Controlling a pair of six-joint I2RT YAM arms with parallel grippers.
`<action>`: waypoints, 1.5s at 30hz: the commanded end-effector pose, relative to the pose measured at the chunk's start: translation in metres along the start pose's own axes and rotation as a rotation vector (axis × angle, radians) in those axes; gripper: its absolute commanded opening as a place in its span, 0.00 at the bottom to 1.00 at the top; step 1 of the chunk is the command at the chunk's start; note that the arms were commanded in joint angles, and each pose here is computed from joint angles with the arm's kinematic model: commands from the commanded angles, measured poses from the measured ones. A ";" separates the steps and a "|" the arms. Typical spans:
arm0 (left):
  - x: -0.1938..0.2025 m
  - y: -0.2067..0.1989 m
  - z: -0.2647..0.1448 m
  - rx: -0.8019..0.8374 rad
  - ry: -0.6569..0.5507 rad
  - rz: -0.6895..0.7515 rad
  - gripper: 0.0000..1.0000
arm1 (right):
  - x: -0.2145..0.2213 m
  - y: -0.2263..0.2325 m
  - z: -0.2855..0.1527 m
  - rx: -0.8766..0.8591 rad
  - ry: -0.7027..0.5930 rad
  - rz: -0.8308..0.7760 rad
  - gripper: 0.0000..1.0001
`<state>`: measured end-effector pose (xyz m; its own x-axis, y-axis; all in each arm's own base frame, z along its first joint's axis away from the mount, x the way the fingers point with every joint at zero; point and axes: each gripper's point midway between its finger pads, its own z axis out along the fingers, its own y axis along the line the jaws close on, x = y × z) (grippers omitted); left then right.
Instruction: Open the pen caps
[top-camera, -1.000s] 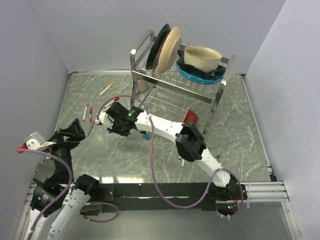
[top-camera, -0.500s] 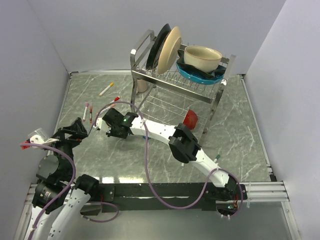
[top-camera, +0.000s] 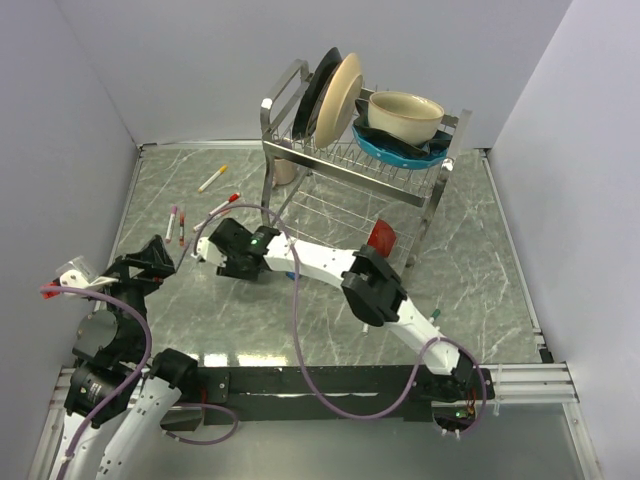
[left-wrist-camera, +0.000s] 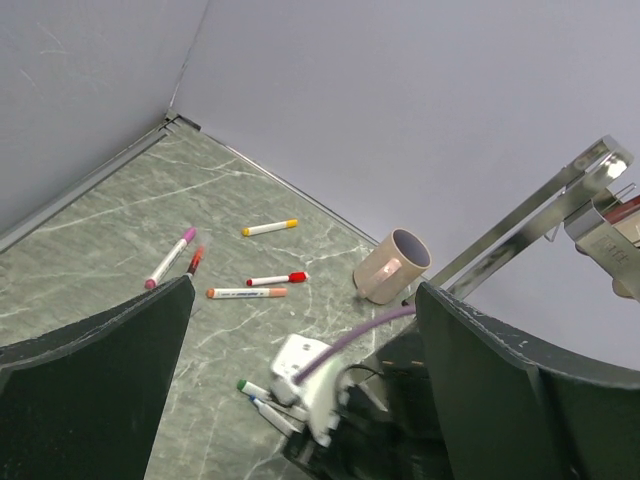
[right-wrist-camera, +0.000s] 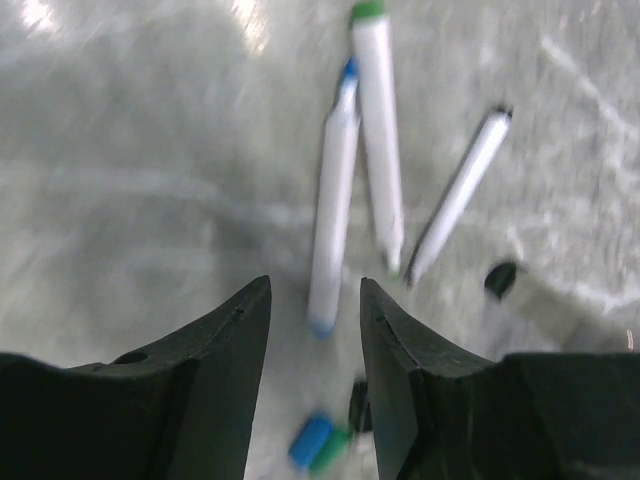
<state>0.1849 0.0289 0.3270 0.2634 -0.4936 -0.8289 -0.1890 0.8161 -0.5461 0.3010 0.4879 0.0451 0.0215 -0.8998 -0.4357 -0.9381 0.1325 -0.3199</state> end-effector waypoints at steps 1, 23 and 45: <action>0.000 -0.005 0.002 0.024 -0.003 0.024 0.99 | -0.032 -0.001 -0.090 -0.059 -0.166 0.001 0.51; 0.019 -0.013 0.009 0.055 0.068 0.076 0.99 | 0.180 0.068 -0.177 -0.282 -0.059 0.163 0.59; 0.032 -0.021 0.013 0.081 0.116 0.103 0.99 | 0.263 0.052 -0.205 -0.171 -0.014 0.112 0.60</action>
<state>0.2077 0.0010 0.3098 0.1270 -0.4404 -0.8888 -0.1383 0.8794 -0.4555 0.1864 0.1853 0.0780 -0.2014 -0.8579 -0.4727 -0.9684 0.2470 -0.0358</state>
